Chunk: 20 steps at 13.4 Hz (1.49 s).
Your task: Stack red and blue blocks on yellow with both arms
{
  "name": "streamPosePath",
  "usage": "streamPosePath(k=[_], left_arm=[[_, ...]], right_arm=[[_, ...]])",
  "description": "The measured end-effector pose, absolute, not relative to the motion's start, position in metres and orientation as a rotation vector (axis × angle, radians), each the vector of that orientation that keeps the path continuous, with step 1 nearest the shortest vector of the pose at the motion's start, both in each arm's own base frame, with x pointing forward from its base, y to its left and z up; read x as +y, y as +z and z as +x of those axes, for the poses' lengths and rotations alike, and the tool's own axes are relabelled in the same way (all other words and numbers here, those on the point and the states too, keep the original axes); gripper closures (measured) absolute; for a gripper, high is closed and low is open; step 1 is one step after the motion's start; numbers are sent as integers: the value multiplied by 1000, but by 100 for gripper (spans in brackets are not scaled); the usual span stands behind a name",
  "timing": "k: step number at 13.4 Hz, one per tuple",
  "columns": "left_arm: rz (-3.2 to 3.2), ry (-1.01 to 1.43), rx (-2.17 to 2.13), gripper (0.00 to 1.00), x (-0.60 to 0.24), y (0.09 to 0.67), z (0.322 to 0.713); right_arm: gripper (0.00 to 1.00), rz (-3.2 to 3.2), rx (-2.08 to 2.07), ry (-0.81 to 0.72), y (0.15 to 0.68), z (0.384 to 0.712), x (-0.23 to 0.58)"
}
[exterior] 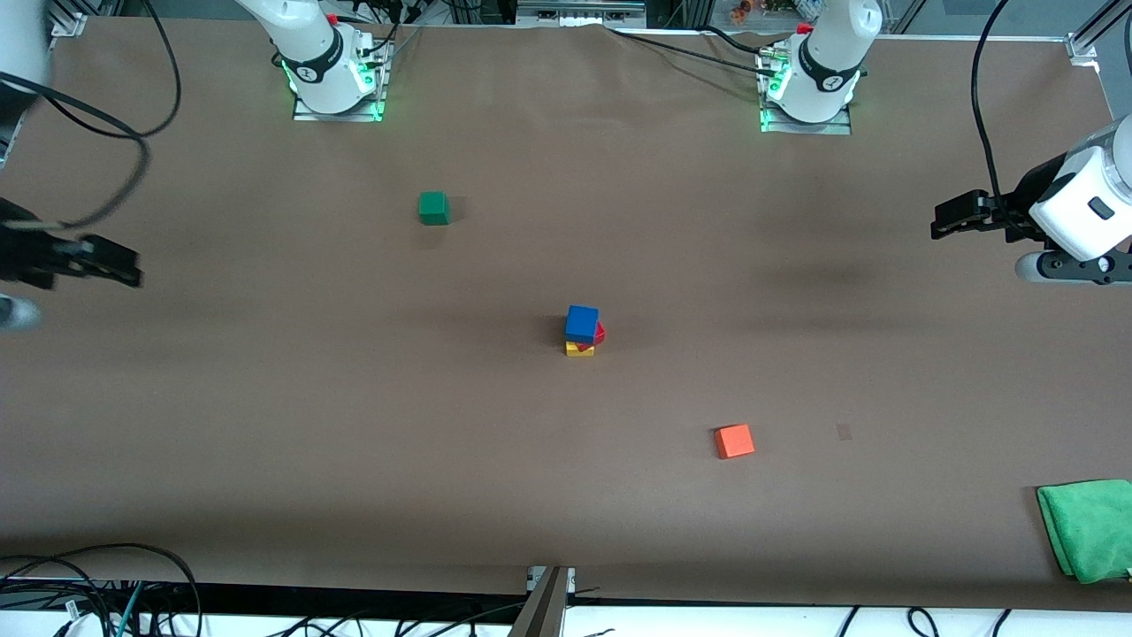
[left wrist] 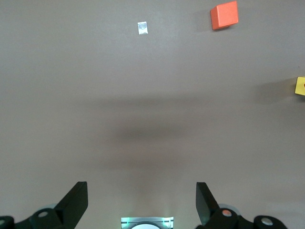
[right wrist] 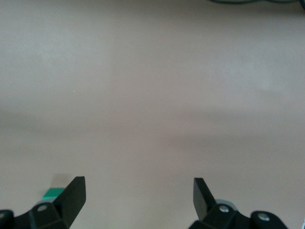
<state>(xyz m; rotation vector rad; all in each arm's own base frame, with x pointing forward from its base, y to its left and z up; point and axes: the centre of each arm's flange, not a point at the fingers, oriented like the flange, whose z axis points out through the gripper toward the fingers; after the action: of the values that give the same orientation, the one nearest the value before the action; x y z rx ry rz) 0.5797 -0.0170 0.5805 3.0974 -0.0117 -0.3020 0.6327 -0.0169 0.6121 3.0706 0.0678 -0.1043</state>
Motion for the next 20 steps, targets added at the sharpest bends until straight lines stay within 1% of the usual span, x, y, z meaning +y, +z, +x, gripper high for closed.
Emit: streamPosePath(k=[2,5,8,11,14,18,20], left_arm=[[3097,-302,-11,0,-17,581,580],[3098,-300,-9,0,-16,581,580],[3098,-300,-9,0,-16,581,580],[3098,-299,-6,0,-16,581,580],[3099,-299,-6,0,-20,581,580],[3110,-282,-22,0,-58,588,575],[3111,-270,-23,0,-61,592,573]], right_arm=[[0,3082,23,-124,618,615,-45],[0,3086,32,-189,605,598,-43],[0,3086,41,-221,595,593,-40],[0,3087,39,-195,605,586,-40],[0,3087,34,-211,603,582,-42],[0,3086,30,-235,595,582,-44],[0,3086,26,-237,593,584,-45]])
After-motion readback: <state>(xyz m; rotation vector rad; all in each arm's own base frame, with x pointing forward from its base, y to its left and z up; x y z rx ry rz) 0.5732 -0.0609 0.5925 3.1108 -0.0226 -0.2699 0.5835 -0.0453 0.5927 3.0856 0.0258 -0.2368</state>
